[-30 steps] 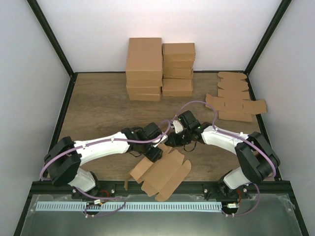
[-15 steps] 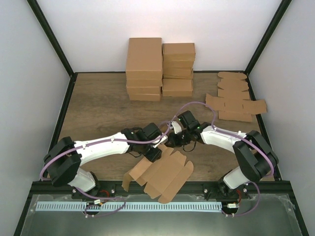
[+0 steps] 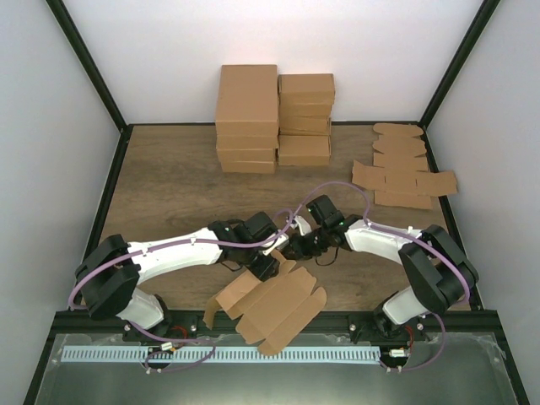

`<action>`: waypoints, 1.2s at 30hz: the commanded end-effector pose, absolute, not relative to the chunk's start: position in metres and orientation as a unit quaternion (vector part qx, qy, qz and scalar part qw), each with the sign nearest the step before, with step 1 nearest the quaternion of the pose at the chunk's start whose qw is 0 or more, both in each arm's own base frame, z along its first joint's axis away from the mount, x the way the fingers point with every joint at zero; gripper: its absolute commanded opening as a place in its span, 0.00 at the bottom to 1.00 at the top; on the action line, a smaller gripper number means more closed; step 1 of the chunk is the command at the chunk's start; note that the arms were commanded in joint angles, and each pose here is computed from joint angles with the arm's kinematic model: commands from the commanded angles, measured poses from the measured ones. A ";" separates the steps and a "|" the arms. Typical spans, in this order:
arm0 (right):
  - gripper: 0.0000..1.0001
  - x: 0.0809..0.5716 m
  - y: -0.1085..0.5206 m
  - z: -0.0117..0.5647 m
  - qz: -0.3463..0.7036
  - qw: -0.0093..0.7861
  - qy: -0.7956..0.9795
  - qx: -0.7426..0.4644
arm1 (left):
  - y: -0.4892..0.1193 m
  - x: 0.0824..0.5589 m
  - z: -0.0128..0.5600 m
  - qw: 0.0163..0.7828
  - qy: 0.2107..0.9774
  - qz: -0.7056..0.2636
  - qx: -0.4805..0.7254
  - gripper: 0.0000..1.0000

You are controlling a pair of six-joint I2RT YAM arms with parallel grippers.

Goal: Fold the paper box

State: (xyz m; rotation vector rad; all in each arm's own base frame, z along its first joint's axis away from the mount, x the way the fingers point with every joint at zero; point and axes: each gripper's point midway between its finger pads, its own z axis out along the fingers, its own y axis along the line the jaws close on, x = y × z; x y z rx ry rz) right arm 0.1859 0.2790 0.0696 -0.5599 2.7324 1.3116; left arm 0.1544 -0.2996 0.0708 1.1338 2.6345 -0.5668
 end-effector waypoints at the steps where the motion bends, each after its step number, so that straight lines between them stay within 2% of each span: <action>1: 0.06 0.188 0.271 0.063 0.387 0.035 0.906 -0.166 | -0.310 0.166 0.079 0.137 0.891 -0.199 0.384 0.57; 7: 0.08 0.213 0.237 0.047 0.280 0.110 0.945 -0.132 | -0.305 0.167 0.079 0.138 0.895 -0.185 0.381 0.57; 18: 0.10 0.230 0.226 0.019 0.208 0.167 0.958 -0.107 | -0.310 0.165 0.075 0.134 0.895 -0.176 0.388 0.57; 24: 0.05 0.212 0.255 0.017 0.250 0.144 0.946 -0.146 | -0.310 0.164 0.071 0.130 0.897 -0.174 0.385 0.57; 31: 0.05 0.186 0.267 0.046 0.349 0.144 0.912 -0.161 | -0.314 0.165 0.071 0.131 0.898 -0.183 0.377 0.57; 36: 0.05 0.169 0.275 0.050 0.390 0.114 0.897 -0.176 | -0.315 0.167 0.072 0.133 0.900 -0.182 0.374 0.57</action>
